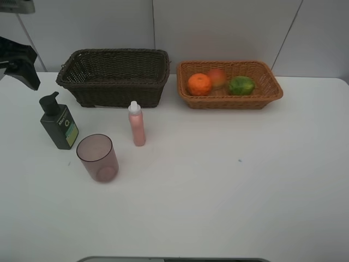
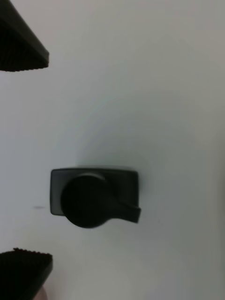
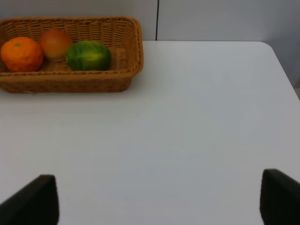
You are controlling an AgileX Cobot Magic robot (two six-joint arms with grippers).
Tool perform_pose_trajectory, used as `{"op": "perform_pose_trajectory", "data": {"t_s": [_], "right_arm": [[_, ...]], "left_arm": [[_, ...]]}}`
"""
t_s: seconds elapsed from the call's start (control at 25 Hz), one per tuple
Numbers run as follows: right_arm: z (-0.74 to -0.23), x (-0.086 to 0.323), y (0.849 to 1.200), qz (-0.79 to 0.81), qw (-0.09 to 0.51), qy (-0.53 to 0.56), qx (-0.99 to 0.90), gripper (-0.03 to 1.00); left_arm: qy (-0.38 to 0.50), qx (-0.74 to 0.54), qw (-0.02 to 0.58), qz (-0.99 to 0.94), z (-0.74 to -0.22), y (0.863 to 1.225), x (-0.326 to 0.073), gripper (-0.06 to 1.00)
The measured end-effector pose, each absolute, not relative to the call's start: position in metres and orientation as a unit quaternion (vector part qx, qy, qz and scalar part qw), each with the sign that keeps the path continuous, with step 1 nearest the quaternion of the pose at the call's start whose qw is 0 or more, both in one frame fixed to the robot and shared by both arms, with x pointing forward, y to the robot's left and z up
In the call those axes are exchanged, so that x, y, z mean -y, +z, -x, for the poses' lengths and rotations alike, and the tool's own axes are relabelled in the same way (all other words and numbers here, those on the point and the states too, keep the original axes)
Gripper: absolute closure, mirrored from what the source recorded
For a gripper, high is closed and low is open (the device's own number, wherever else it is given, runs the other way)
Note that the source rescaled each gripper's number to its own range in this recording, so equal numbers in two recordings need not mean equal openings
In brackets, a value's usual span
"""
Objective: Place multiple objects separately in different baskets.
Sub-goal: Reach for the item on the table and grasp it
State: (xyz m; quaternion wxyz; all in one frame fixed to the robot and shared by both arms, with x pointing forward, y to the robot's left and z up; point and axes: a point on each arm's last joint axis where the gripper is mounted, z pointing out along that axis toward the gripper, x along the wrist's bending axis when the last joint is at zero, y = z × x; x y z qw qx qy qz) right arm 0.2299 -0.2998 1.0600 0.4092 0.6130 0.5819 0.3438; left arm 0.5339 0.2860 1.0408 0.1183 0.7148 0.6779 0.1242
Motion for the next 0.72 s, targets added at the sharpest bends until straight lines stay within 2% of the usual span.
{"op": "perform_pose_trajectory", "data": {"t_s": [0.72], "right_arm": [[-0.23, 0.3, 1.06, -0.613, 0.409, 0.344, -0.582, 0.23]], "left_arm": [[0.068, -0.698, 0.075, -0.709, -0.57, 0.987, -0.273, -0.04]]}}
